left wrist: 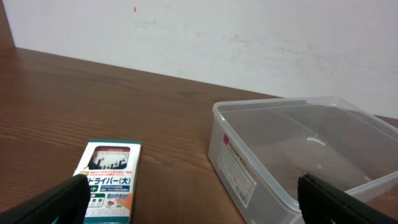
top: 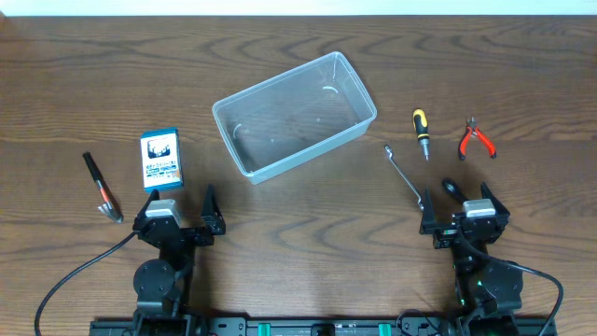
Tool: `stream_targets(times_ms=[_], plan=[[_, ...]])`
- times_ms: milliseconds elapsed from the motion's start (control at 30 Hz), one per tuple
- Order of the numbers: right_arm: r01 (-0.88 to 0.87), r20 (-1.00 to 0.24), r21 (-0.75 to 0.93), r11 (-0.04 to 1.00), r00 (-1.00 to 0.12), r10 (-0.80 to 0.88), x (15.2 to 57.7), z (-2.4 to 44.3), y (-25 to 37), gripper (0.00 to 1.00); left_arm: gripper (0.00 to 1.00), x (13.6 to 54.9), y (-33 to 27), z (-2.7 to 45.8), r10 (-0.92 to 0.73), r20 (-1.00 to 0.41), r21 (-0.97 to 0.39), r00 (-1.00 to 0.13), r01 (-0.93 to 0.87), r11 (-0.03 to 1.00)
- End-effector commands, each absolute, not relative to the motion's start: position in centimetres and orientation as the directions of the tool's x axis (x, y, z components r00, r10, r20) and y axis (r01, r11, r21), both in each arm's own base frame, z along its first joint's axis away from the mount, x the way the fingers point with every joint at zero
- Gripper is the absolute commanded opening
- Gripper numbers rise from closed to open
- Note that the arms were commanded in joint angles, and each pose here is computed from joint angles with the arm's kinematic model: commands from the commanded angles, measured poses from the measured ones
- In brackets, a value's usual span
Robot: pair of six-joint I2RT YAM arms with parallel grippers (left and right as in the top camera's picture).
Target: Pack container
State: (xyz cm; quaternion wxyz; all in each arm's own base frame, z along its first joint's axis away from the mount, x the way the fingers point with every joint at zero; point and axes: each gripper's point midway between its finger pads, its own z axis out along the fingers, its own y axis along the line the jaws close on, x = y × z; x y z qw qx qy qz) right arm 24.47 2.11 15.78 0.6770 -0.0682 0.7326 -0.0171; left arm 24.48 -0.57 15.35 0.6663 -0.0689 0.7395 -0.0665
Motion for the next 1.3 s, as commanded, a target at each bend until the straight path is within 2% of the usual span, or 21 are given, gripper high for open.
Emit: stream_targets(times_ms=[0, 1167, 1267], plan=[[-0.07, -0.99, -0.118, 0.991, -0.074, -0.123, 24.44, 15.76, 1.97, 0.99, 0.98, 24.37, -0.41, 13.55, -0.192, -0.969, -0.189, -0.155, -0.034, 0.981], [-0.071, -0.99, -0.117, 0.991, -0.073, -0.122, 24.44, 15.78, 1.98, 0.99, 0.98, 24.37, -0.41, 13.56, -0.192, -0.969, -0.189, -0.155, -0.034, 0.981], [-0.065, -0.996, -0.039, 0.997, -0.077, -0.044, 24.45, 15.82, 1.98, 0.99, 0.98, 24.37, -0.4, 13.55, -0.192, -0.969, -0.189, -0.155, -0.034, 0.981]])
